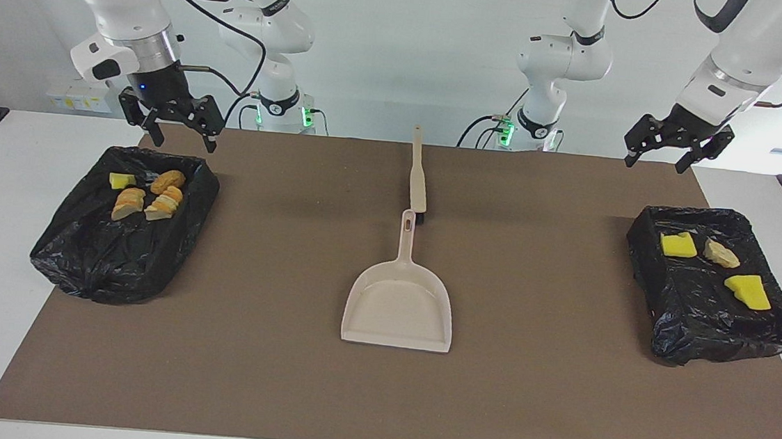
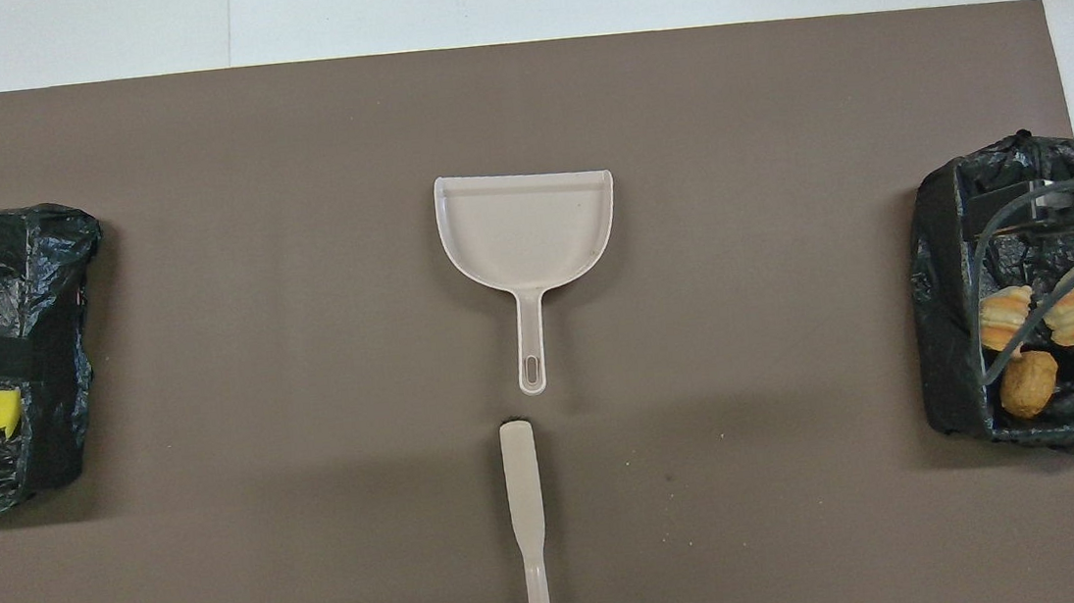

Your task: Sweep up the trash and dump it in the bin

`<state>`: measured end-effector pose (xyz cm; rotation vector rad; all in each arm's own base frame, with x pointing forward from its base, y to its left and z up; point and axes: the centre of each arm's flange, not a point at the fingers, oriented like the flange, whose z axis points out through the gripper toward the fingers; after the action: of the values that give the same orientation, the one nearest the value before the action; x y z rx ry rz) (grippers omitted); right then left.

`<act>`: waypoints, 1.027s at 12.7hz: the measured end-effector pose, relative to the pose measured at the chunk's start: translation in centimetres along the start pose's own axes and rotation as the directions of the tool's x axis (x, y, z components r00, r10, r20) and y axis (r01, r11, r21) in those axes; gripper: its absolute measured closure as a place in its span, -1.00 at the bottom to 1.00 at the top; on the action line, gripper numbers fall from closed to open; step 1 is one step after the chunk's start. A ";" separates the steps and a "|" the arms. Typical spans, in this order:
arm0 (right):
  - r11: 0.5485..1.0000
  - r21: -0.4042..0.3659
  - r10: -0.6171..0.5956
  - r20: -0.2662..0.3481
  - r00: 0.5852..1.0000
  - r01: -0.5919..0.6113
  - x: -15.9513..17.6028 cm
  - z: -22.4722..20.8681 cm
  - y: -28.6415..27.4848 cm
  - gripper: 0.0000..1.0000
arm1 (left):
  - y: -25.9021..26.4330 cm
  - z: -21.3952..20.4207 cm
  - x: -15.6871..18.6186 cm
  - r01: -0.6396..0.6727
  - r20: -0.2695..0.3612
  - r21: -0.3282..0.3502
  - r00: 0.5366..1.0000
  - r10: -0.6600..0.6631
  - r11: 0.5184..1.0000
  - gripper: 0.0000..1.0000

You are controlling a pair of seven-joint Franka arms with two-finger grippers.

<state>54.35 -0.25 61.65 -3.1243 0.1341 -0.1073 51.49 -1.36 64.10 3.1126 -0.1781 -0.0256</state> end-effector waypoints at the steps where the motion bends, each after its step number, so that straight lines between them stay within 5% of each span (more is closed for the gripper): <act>1: 1.000 0.000 0.000 0.000 1.000 0.000 0.0 0.0 0.0 -1.00 | -0.2 -0.1 -0.2 -0.005 0.002 -0.001 1.000 0.005 1.000 -1.00; 13: 1.000 0.000 0.000 0.000 1.000 0.000 0.0 0.0 0.0 -1.00 | -0.2 -1.7 -0.6 -0.009 -0.008 -0.002 1.000 0.009 1.000 -1.00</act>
<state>54.35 -0.25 61.65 -3.1243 0.1341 -0.1073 50.91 -1.03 65.81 3.1093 -0.1918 -0.0129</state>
